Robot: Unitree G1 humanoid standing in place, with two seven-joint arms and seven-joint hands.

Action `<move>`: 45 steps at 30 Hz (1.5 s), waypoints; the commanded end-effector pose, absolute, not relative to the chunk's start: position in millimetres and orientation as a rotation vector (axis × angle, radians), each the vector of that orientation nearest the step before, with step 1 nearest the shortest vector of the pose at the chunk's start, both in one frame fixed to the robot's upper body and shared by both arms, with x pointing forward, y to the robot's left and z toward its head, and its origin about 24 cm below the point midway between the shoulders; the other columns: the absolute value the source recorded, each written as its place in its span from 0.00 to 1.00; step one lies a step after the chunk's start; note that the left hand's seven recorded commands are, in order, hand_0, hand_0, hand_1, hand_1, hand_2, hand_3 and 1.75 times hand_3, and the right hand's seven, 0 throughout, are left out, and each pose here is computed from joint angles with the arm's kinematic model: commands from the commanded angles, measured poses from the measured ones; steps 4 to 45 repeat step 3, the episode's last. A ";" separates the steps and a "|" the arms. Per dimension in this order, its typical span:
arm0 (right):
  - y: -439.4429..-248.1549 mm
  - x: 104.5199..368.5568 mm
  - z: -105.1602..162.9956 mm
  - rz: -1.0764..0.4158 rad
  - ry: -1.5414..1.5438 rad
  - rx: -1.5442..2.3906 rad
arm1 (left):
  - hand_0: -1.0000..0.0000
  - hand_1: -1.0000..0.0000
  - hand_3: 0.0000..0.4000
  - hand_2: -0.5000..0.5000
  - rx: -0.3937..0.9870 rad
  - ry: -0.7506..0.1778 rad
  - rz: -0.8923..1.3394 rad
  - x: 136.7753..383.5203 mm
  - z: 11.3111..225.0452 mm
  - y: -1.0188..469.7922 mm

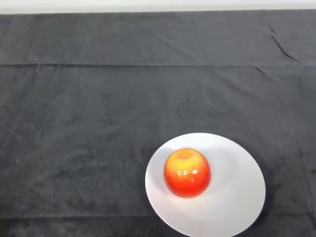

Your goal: Move the apple to the plate

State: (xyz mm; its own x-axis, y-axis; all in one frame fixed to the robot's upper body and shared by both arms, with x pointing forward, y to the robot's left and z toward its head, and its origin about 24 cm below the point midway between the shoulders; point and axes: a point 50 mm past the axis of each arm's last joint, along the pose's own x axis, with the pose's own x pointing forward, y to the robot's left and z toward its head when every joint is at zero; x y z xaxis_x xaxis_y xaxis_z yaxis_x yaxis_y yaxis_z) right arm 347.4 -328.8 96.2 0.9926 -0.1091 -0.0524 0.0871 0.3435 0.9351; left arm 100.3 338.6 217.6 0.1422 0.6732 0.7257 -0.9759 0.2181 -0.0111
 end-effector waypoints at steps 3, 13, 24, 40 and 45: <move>-337.5 340.1 92.6 -0.153 -0.044 1.228 | 1.00 1.00 0.00 0.50 0.550 -0.706 1.263 97.1 219.6 331.4; -337.5 340.1 92.6 -0.153 -0.044 1.228 | 1.00 1.00 0.00 0.50 0.550 -0.706 1.263 97.1 219.6 331.4; -337.5 340.1 92.6 -0.153 -0.044 1.228 | 1.00 1.00 0.00 0.50 0.550 -0.706 1.263 97.1 219.6 331.4; -337.5 340.1 92.6 -0.153 -0.044 1.228 | 1.00 1.00 0.00 0.50 0.550 -0.706 1.263 97.1 219.6 331.4; -337.5 340.1 92.6 -0.153 -0.044 1.228 | 1.00 1.00 0.00 0.50 0.550 -0.706 1.263 97.1 219.6 331.4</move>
